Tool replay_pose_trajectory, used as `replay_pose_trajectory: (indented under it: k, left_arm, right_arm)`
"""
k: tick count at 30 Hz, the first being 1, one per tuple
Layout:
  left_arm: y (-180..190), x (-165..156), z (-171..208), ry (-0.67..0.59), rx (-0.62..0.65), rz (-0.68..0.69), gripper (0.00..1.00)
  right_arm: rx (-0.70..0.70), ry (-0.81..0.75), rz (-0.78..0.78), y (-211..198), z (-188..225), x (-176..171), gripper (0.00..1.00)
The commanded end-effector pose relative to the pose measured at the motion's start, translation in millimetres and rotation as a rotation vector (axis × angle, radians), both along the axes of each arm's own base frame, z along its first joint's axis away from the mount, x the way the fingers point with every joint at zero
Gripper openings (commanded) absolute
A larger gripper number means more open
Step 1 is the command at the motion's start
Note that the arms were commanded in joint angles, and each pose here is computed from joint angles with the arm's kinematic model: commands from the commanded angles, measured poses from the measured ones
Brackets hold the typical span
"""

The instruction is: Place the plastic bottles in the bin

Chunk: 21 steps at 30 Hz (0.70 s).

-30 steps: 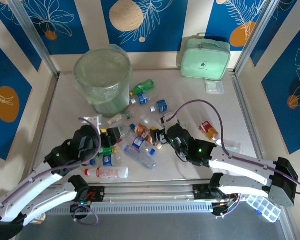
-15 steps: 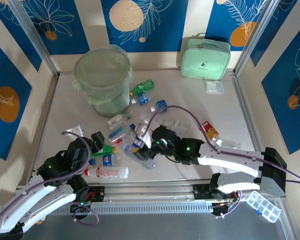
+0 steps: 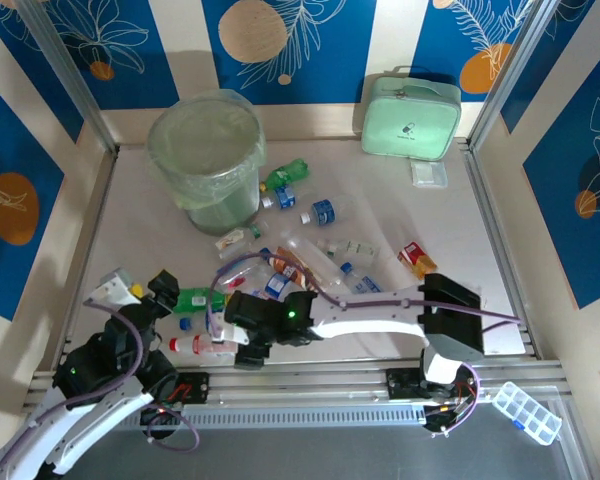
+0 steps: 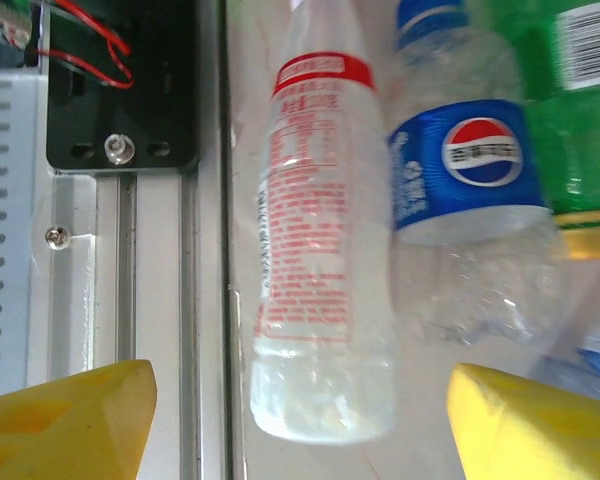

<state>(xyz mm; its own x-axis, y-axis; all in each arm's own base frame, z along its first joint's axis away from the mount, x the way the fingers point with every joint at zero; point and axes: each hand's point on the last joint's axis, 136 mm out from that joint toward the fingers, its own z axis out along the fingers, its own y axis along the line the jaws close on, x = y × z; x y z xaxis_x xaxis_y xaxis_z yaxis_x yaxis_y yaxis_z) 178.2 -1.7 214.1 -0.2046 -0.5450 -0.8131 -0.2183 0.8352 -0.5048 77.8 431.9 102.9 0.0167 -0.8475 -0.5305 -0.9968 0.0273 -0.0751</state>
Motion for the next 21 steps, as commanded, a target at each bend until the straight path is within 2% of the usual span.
replay_pose_trajectory:
  k: [1,7,15,21]
  left_arm:
    - [4,-2,-3,-0.012,0.003,0.012,0.78]
    - [1,-1,-2,-0.013,0.000,-0.004,0.78]
    - [2,-2,-2,-0.015,-0.001,-0.001,0.79]
    - [-2,0,-2,-0.024,-0.001,-0.019,0.80]
  right_arm:
    - [-0.063,0.006,0.038,0,-8,0,0.78]
    - [-0.098,0.039,0.056,8,-22,-1,0.78]
    - [-0.131,0.093,0.050,12,-40,4,0.73]
    - [-0.157,0.125,0.049,12,-56,5,0.64]
